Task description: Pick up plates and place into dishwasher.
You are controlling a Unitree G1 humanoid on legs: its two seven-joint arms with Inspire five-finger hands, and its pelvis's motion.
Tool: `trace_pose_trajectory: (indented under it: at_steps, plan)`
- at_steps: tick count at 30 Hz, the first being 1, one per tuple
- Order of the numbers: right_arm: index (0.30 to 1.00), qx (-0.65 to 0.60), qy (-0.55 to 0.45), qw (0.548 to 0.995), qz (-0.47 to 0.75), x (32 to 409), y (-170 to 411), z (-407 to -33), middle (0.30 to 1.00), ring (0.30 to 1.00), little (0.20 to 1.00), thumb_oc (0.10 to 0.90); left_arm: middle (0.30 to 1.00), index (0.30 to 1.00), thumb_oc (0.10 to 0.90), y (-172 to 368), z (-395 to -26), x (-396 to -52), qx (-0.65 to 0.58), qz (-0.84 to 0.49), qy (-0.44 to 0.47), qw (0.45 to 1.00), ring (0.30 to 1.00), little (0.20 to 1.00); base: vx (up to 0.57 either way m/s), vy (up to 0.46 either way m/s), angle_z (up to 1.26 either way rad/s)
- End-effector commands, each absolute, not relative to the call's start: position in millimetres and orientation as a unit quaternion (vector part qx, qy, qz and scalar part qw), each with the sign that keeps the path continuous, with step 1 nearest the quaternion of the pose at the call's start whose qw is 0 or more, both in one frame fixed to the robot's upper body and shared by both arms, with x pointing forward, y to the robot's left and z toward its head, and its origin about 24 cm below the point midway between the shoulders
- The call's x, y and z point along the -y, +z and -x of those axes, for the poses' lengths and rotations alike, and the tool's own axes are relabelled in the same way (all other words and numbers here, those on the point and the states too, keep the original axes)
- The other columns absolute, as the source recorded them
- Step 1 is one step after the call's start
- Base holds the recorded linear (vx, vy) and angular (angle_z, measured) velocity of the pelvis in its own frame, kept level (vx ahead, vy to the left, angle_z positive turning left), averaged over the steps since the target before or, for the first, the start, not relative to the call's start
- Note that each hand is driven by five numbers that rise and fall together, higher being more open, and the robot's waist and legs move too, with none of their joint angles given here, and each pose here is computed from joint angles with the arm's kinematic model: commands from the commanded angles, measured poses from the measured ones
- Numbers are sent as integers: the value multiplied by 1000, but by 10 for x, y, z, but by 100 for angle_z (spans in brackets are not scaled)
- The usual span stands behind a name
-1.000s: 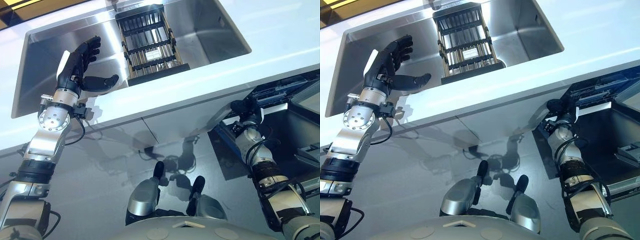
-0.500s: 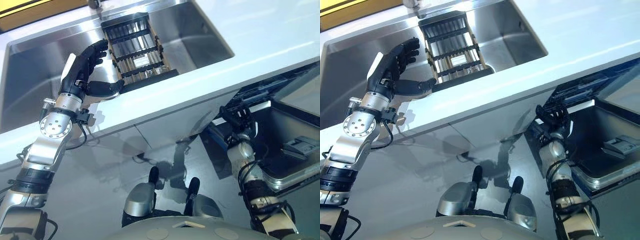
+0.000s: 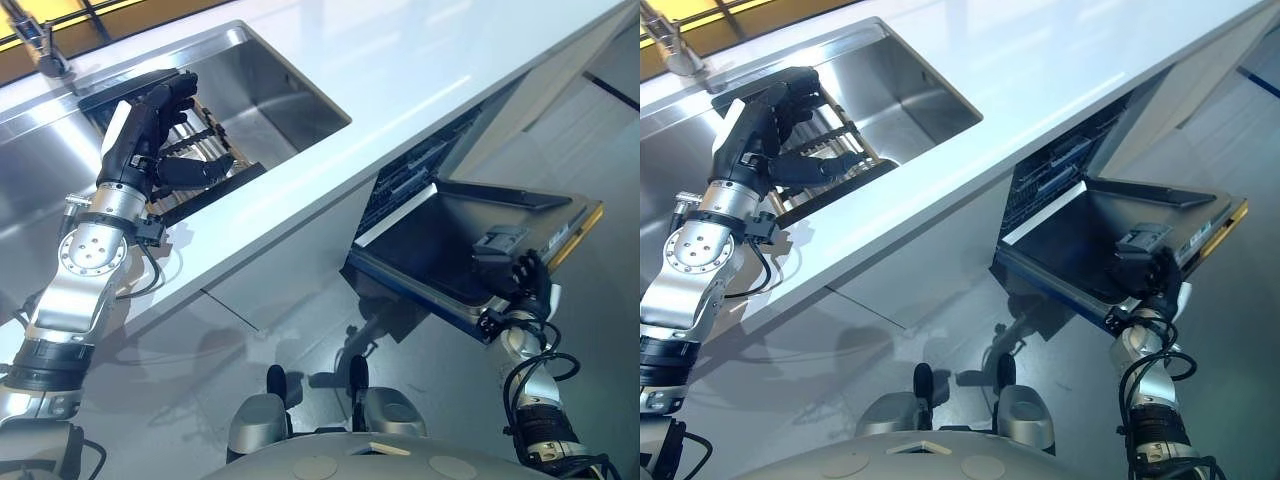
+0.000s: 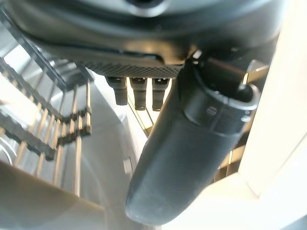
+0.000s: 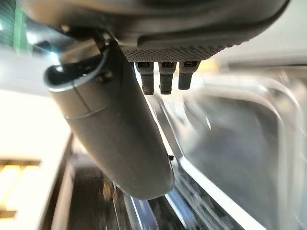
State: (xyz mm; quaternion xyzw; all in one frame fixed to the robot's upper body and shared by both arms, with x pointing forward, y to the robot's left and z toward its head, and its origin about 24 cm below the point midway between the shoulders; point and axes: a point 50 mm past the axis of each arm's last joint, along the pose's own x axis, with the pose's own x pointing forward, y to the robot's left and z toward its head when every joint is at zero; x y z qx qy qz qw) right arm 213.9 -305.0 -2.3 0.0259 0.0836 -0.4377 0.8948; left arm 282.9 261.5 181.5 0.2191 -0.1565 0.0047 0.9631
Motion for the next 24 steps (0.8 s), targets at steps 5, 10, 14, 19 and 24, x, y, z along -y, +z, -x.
trace_pose_trajectory:
  at_steps: [5, 10, 14, 19, 24]
  plan:
    - [900, 37, -536, 836, -113, 3668, 284, -1956, 900, 900, 900, 800, 900, 900, 800, 2233, -2762, -2785, 244, -241, 36, 939, 900, 900, -27, -92, -14]
    - [900, -10, -575, 796, -188, 3796, -38, -1756, 900, 900, 900, 800, 900, 900, 800, 2286, -2802, -2789, 250, -228, 31, 941, 900, 900, -17, -92, -4]
    - [900, 19, -567, 778, -270, 3838, -97, -1765, 900, 900, 900, 800, 900, 900, 800, 2391, -2847, -2720, 274, -227, 27, 934, 900, 900, -92, -97, 1]
    - [900, 90, -505, 777, -365, 3807, -17, -1964, 900, 900, 900, 800, 900, 900, 800, 2589, -2885, -2659, 321, -223, 30, 920, 900, 900, -196, -74, 5]
    - [900, 150, -449, 781, -407, 3821, 101, -2148, 900, 900, 900, 800, 900, 900, 800, 2756, -2909, -2583, 364, -219, 40, 905, 900, 900, -158, -51, 5]
